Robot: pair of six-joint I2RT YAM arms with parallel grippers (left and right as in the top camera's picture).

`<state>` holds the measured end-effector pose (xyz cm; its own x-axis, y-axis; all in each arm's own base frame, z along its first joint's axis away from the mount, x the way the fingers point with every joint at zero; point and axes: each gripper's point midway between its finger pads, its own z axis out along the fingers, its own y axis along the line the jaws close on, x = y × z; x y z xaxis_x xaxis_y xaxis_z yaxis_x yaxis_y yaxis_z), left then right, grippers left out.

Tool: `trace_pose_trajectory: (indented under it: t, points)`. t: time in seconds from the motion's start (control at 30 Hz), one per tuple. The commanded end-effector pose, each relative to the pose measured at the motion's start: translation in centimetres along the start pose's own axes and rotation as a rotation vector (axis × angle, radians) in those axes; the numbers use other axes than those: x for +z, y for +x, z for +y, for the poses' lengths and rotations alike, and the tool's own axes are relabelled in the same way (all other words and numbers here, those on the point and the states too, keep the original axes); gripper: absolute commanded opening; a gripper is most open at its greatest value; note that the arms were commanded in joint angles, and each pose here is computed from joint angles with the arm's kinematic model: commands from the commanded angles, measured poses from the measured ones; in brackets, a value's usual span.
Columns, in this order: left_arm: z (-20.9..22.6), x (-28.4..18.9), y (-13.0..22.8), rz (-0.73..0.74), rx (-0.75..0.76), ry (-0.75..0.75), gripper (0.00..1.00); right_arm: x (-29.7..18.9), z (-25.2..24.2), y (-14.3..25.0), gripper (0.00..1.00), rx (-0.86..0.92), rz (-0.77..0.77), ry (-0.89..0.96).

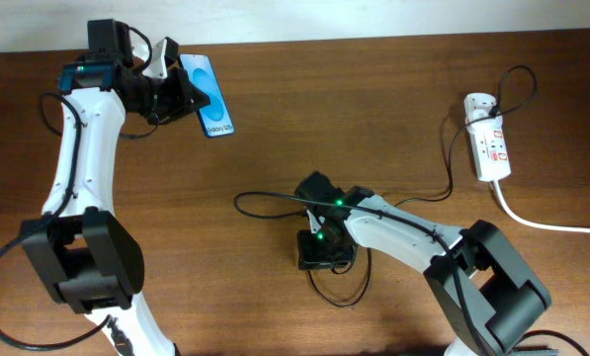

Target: Plug charger to phone and switch on socket

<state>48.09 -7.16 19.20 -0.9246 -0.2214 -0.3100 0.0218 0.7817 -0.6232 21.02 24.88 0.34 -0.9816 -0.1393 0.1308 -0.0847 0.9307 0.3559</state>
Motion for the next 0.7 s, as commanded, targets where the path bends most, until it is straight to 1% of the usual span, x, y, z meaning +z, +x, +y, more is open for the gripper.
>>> trace_pose_trajectory:
  t: [0.0,0.07,0.2,0.3,0.37,0.4,0.67]
  points:
    - [-0.63,-0.82,-0.51,-0.022,0.010,0.021,0.00,0.68,-0.28,0.35,0.41,0.013,0.023,0.003]
    - [-0.63,-0.82,-0.51,-0.022,0.010,0.021,0.00,0.69,-0.28,0.37,0.32,0.012,0.023,0.003]
    - [-0.63,-0.82,-0.50,-0.022,0.010,0.021,0.00,0.68,-0.10,0.59,0.31,0.014,0.035,-0.008]
    - [-0.63,-0.82,-0.51,-0.022,0.010,0.021,0.00,0.68,-0.01,0.64,0.24,0.014,0.038,-0.013]
    - [-0.63,-0.82,-0.51,-0.022,0.010,0.021,0.00,0.68,0.00,0.66,0.23,0.014,0.038,-0.014]
    - [-0.63,-0.82,-0.51,-0.022,0.010,0.021,0.00,0.68,0.00,0.68,0.19,0.014,0.039,-0.014]
    - [-0.63,-0.82,-0.51,-0.022,0.010,0.021,0.00,0.68,-0.01,0.76,0.17,0.015,0.043,-0.014]
